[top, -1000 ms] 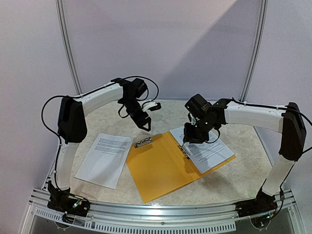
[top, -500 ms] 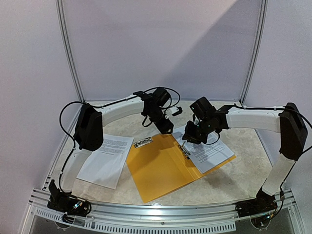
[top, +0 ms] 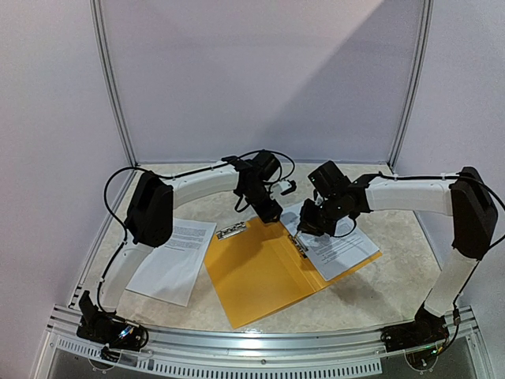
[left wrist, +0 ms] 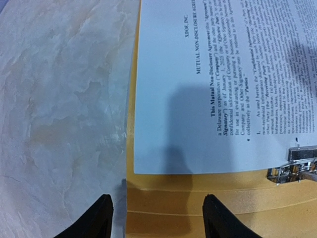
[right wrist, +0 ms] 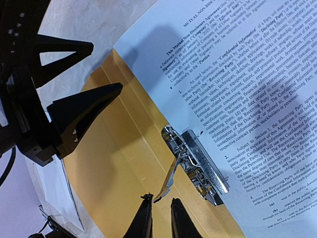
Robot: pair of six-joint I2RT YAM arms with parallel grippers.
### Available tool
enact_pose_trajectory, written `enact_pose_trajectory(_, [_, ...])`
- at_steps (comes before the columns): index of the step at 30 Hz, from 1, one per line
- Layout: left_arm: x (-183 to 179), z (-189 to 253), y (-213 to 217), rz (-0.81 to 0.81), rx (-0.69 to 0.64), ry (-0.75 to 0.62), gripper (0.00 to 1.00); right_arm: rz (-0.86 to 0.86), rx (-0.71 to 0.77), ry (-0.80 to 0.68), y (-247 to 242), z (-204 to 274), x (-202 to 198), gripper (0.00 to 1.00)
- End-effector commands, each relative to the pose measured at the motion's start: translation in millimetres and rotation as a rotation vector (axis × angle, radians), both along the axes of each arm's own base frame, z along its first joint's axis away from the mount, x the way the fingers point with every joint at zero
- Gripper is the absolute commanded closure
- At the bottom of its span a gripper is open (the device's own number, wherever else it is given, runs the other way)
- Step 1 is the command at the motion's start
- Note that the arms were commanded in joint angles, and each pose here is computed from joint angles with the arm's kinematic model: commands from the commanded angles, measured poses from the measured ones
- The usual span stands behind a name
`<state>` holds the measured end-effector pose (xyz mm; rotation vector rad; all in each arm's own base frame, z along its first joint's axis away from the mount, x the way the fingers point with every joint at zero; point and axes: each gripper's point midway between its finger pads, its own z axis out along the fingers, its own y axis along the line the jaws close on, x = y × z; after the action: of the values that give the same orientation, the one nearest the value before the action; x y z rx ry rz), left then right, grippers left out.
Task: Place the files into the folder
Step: Clamp the file and folder with some files.
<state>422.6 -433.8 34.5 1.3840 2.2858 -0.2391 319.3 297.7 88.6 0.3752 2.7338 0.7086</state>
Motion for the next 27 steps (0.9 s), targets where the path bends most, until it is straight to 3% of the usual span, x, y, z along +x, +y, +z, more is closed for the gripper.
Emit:
enact_pose_trajectory(1, [-12, 0, -10, -0.034, 0.003, -0.002, 0.36, -0.026, -0.023, 0.013, -8, -13, 1, 0.87])
enact_pose_trajectory(10, [-13, 10, -21, -0.049, -0.029, -0.014, 0.36, -0.035, -0.012, 0.018, -13, -13, -4, 0.89])
enact_pose_trajectory(18, [-11, 12, -34, -0.051, -0.067, -0.034, 0.36, -0.055, 0.015, -0.071, -15, 25, 5, 0.88])
enact_pose_trajectory(23, [-14, 1, -43, -0.062, -0.068, -0.028, 0.36, -0.041, 0.021, -0.053, -8, 20, 7, 0.85])
enact_pose_trajectory(27, [-15, -8, -41, -0.054, -0.051, -0.019, 0.36, -0.038, 0.008, -0.029, -6, 7, 8, 0.76])
